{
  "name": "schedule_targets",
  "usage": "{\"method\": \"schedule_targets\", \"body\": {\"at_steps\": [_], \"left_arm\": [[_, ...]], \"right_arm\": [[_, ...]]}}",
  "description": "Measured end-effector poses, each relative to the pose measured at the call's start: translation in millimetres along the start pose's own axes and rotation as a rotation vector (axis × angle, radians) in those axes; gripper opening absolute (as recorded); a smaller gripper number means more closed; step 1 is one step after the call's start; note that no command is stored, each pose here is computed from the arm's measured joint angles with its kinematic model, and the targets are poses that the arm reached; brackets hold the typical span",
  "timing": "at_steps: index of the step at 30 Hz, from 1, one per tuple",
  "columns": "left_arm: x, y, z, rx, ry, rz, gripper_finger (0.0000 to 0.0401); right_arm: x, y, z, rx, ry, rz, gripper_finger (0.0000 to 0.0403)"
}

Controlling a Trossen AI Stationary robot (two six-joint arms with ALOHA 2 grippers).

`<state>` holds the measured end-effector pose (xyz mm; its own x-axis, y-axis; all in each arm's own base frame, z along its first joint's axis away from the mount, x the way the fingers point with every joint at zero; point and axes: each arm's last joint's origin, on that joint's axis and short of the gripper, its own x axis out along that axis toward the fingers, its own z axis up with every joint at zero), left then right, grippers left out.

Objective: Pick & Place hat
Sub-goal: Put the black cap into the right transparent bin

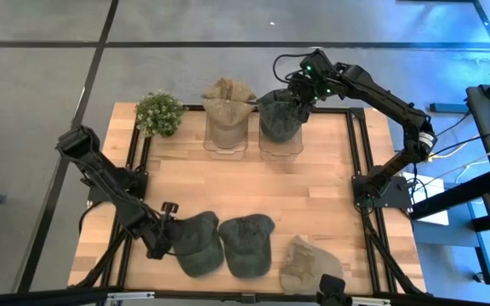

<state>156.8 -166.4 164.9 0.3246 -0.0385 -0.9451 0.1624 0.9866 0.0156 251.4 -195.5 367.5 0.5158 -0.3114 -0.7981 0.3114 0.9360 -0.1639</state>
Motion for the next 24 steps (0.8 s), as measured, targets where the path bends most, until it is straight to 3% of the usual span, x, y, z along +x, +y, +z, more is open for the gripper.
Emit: {"method": "schedule_targets", "body": {"at_steps": [9,18,24], "left_arm": [[26,-9,2,-0.011,0.033,0.011,0.0123],[30,-13,5,-0.039,0.033,-0.007,0.0014],[19,-9,7,-0.120,0.004,0.017,0.0007]], "right_arm": [[0,0,1,-0.001,-0.008,-0.003,0.0187],[0,0,1,-0.001,-0.008,-0.004,0.0187],[0,0,1,0.001,-0.007,-0.005,0.0187]]}}
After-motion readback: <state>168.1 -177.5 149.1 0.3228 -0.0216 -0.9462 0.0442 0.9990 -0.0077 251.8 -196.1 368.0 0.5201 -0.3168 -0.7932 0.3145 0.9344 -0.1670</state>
